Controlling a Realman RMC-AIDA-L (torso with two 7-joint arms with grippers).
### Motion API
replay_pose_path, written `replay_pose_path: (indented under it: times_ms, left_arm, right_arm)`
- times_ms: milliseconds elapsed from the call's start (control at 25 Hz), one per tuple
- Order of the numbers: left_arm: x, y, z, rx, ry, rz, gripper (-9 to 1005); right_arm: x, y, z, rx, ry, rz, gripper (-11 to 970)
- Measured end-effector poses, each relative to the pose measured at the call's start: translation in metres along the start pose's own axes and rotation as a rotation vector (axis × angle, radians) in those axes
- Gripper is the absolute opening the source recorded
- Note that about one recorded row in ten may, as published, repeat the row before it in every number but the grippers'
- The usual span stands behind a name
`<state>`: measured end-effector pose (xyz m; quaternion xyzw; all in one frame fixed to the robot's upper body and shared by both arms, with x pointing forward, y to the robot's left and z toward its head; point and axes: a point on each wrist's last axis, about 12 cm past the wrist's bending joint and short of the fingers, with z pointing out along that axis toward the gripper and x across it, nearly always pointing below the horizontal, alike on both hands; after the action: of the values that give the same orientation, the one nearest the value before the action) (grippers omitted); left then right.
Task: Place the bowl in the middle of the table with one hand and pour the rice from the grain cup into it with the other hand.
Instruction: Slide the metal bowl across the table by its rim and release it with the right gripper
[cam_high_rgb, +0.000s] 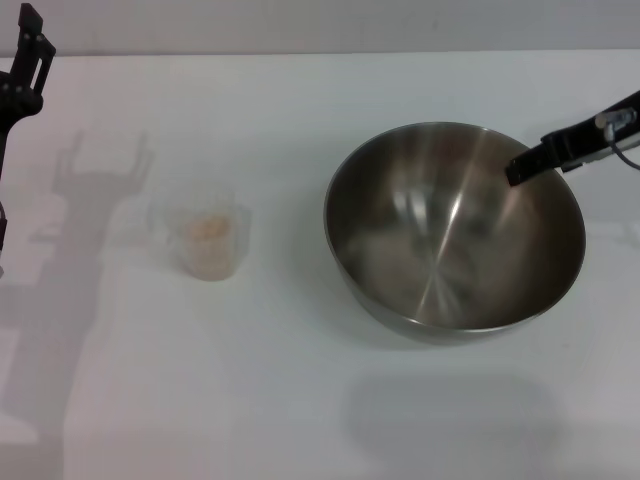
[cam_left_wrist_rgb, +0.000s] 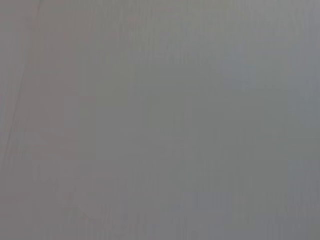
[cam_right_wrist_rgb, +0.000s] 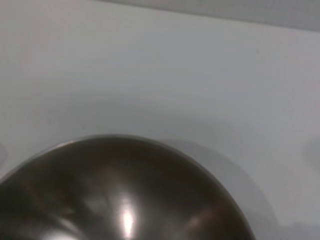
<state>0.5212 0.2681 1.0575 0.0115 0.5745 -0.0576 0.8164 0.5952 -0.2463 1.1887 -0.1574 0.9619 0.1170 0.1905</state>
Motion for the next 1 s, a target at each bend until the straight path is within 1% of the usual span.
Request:
replay_pose_path:
  times_ms: [320,640,880,1000]
  left_arm:
    - [0.000,-0.001,0.000,0.001,-0.001,-0.002,829]
    - [0.000,0.000,-0.001,-0.002,0.002,-0.002,829]
    - [0.000,0.000,-0.001,-0.003,0.002,-0.002,829]
    - [0.001,0.000,-0.002,-0.003,0.003,-0.001,829]
  right_arm:
    - [0.007,-0.006,0.015,-0.011,0.043,0.003,713]
    - [0.007,-0.008,0.019,-0.026,0.015,-0.004,619]
    - [0.006,-0.006,0.022,-0.035,0.018,-0.014,548]
    - [0.007,-0.004,0.024,-0.036,0.025,-0.022,407]
